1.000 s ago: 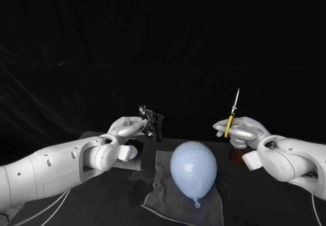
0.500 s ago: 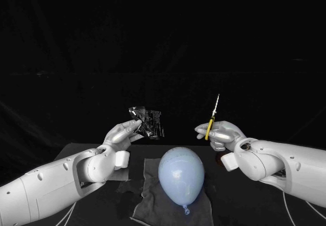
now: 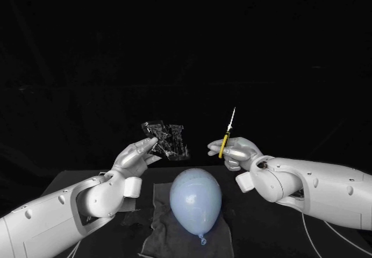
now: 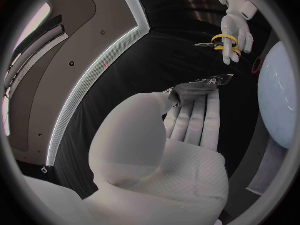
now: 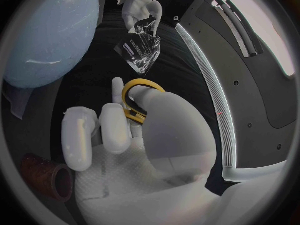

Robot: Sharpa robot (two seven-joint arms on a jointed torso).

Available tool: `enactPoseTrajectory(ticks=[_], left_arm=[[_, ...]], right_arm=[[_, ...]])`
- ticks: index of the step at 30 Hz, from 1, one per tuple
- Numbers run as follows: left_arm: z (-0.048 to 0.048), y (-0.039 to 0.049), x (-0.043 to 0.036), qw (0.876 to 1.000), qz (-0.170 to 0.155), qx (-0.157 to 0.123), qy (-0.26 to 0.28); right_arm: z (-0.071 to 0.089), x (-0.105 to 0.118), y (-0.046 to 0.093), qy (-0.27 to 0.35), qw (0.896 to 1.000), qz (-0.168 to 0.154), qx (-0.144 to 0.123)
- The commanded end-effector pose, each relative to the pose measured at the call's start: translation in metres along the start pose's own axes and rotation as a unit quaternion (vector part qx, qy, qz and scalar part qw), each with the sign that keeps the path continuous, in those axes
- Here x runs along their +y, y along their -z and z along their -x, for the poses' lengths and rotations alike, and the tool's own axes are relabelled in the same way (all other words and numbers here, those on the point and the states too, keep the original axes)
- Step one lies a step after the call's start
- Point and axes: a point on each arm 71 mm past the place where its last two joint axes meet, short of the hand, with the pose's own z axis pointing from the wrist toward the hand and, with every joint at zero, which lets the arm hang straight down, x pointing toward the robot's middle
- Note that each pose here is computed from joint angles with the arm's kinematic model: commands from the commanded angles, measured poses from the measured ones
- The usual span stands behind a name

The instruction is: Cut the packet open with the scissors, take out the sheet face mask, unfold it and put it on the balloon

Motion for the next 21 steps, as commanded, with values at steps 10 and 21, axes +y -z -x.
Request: enactPoseTrajectory(ticks=[10,21], left_arm=[[-0.0242,-0.0117,0.0029,0.998,0.005,0.047,0.029],[-0.0365,-0.0143,0.0101,0.996,0.028,0.073,0.032]], right_arm=[[-0.016,-0.005,0.009,-0.049,0.997,-0.003,0.058],[-0.022,-0.004,0.014,-0.073,0.995,-0.002,0.069]])
